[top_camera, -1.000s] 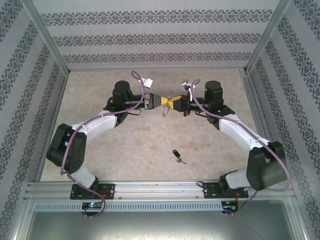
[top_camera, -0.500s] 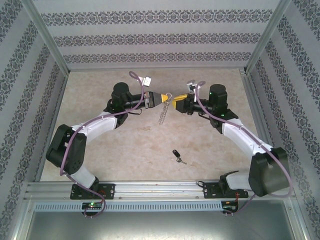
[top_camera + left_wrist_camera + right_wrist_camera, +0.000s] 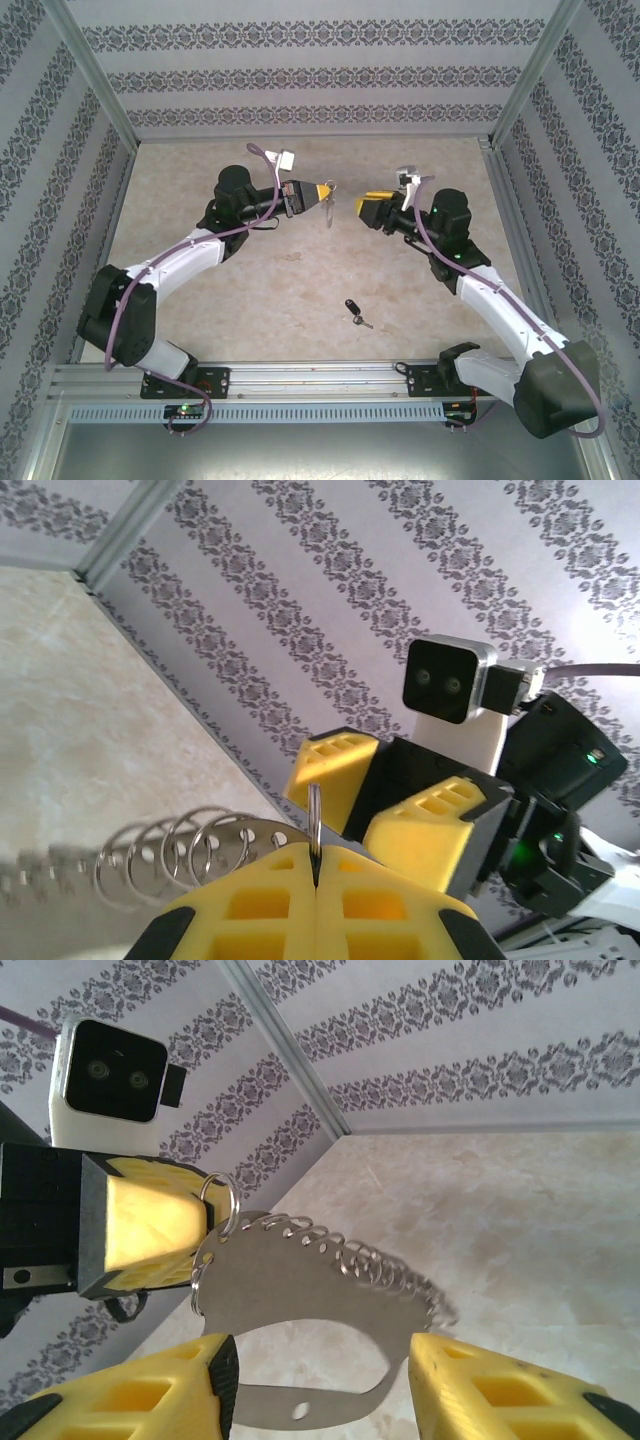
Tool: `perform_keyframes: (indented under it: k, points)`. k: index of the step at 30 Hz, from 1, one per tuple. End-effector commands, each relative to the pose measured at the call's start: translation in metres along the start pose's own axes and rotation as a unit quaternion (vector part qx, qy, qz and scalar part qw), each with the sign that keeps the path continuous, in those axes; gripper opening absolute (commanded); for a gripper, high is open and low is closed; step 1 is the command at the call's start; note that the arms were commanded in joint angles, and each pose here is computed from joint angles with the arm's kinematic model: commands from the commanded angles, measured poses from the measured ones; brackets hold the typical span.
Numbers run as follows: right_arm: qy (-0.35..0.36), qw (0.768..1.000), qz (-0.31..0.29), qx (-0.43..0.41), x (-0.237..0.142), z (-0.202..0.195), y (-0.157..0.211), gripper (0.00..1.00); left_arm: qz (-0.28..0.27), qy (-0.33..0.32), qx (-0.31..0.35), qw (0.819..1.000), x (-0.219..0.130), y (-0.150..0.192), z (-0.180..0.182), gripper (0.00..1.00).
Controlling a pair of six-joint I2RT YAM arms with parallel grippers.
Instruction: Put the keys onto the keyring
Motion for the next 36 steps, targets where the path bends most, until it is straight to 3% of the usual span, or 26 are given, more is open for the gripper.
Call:
perform_keyframes:
  k: [1,9,16,25,28,30,33,36]
  points:
    - [0.025,0.999,-0.011,0.031,0.009,0.003,-0.006,0.5,-0.009,-0.026,0.041,0.999,-0.004,-0.002,-0.004,0.0]
    - [0.016,1.0,0.01,0.019,0.036,0.03,-0.008,0.51,-0.007,-0.053,0.052,0.997,-0.007,0.001,0.0,0.0]
    - [0.021,0.999,0.027,0.016,0.053,0.03,-0.004,0.51,-0.005,-0.054,0.055,0.997,-0.006,0.002,0.0,0.0]
    - [0.027,0.998,0.058,0.006,0.064,0.028,0.012,0.41,-0.004,-0.059,0.055,0.997,-0.006,0.003,0.002,0.0]
    - [0.025,0.998,0.064,0.003,0.063,0.029,0.015,0.28,-0.004,-0.059,0.055,0.997,-0.006,0.003,0.001,0.0]
    - [0.023,0.998,0.065,0.002,0.062,0.03,0.016,0.27,-0.005,-0.06,0.056,0.997,-0.006,0.003,0.0,0.0]
    - [0.017,0.998,0.068,-0.001,0.06,0.032,0.017,0.07,-0.006,-0.061,0.056,0.997,-0.006,0.002,0.0,0.0]
    - [0.014,0.997,0.071,-0.002,0.059,0.034,0.018,0.05,-0.008,-0.064,0.056,0.996,-0.006,0.001,0.001,0.0]
Point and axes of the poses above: each hand's point on the last joint's axis, 136 mm out from that joint toward the fingers, its own x axis out along the fingers, its own z axis along the line the jaws close on, y = z × x, the point moved 2 cm from there along -x, back along the fingers, and after that the axes turned 7 degrees about -x, right-handed, at the moved point
